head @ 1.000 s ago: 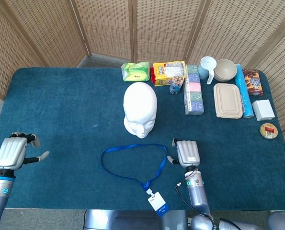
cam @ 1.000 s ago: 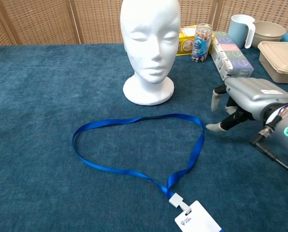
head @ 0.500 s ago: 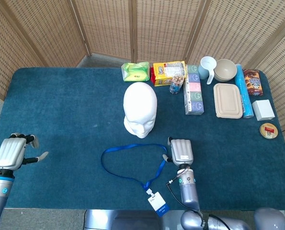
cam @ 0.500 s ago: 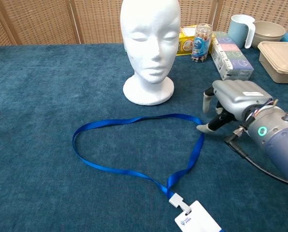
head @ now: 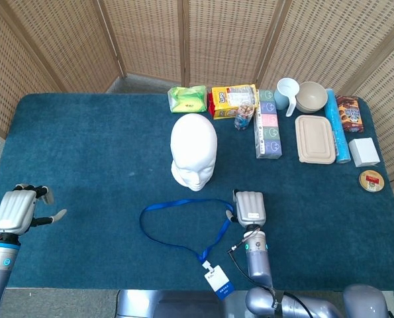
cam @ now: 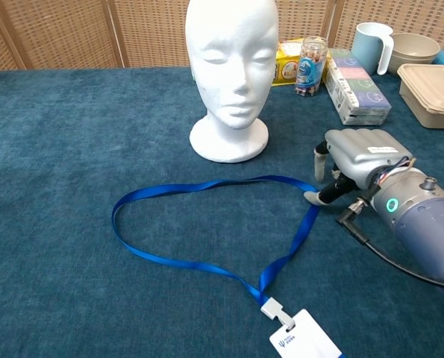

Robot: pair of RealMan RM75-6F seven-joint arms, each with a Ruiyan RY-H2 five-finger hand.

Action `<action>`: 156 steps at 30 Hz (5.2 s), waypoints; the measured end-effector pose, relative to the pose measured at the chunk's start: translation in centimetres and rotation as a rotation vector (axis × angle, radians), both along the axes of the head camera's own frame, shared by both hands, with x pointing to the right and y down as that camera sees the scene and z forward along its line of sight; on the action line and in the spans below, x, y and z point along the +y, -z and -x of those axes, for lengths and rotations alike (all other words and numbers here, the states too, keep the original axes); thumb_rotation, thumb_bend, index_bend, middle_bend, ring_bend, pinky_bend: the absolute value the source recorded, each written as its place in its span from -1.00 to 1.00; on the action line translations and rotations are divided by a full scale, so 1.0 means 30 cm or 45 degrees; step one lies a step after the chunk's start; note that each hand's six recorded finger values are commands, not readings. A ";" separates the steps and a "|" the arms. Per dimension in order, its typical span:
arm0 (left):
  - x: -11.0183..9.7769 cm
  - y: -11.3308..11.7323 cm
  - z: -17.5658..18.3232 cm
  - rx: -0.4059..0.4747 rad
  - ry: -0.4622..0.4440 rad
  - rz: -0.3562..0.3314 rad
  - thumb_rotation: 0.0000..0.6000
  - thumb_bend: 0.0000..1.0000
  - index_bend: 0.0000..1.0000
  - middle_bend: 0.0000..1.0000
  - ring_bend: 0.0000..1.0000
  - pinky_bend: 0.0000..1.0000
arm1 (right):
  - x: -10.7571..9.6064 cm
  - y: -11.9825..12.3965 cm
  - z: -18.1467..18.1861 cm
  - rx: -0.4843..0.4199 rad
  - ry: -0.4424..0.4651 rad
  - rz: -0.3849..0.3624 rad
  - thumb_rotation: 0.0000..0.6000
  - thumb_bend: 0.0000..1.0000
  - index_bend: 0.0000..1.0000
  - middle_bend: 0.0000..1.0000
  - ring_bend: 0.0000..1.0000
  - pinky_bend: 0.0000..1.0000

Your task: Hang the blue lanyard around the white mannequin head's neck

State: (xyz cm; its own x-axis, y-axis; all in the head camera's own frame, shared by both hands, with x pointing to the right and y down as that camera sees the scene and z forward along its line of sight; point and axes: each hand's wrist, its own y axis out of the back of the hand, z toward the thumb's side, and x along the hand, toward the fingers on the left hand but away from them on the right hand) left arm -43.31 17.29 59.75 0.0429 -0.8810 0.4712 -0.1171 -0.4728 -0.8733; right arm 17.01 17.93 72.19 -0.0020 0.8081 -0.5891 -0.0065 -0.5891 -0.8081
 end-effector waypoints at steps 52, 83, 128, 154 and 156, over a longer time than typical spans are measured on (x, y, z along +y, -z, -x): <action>0.009 -0.009 0.006 0.028 0.006 -0.013 0.39 -0.64 0.16 0.15 -0.03 -0.35 | -0.006 -0.031 0.008 0.094 0.108 0.062 0.48 -0.03 0.06 0.83 1.00 1.00; -0.080 -0.077 -0.252 0.016 -0.320 0.052 0.39 -0.64 0.16 1.00 1.00 0.87 | 0.002 0.013 0.073 -0.008 0.138 0.037 0.68 0.03 0.16 0.87 1.00 1.00; -0.006 -0.382 -0.709 0.044 -0.367 0.355 0.38 -0.37 0.16 1.00 1.00 1.00 | 0.048 0.018 0.042 -0.088 0.128 0.093 0.70 0.04 0.18 0.87 1.00 1.00; -0.011 -0.391 -0.697 0.025 -0.310 0.356 0.39 -0.38 0.16 1.00 1.00 1.00 | 0.054 0.002 0.041 -0.111 0.115 0.122 0.72 0.04 0.18 0.88 1.00 1.00; -0.012 -0.388 -0.698 0.024 -0.311 0.353 0.38 -0.37 0.16 1.00 1.00 1.00 | 0.054 0.002 0.040 -0.110 0.115 0.123 0.73 0.04 0.18 0.88 1.00 1.00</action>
State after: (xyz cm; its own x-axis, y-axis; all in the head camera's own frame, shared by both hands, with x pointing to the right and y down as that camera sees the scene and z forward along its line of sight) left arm -22.38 16.93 71.40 0.2472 -0.6826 0.6877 0.0136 -0.7072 -0.7068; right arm 15.80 19.56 72.14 0.1219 0.7423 -0.6589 0.0043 -0.6643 -0.7475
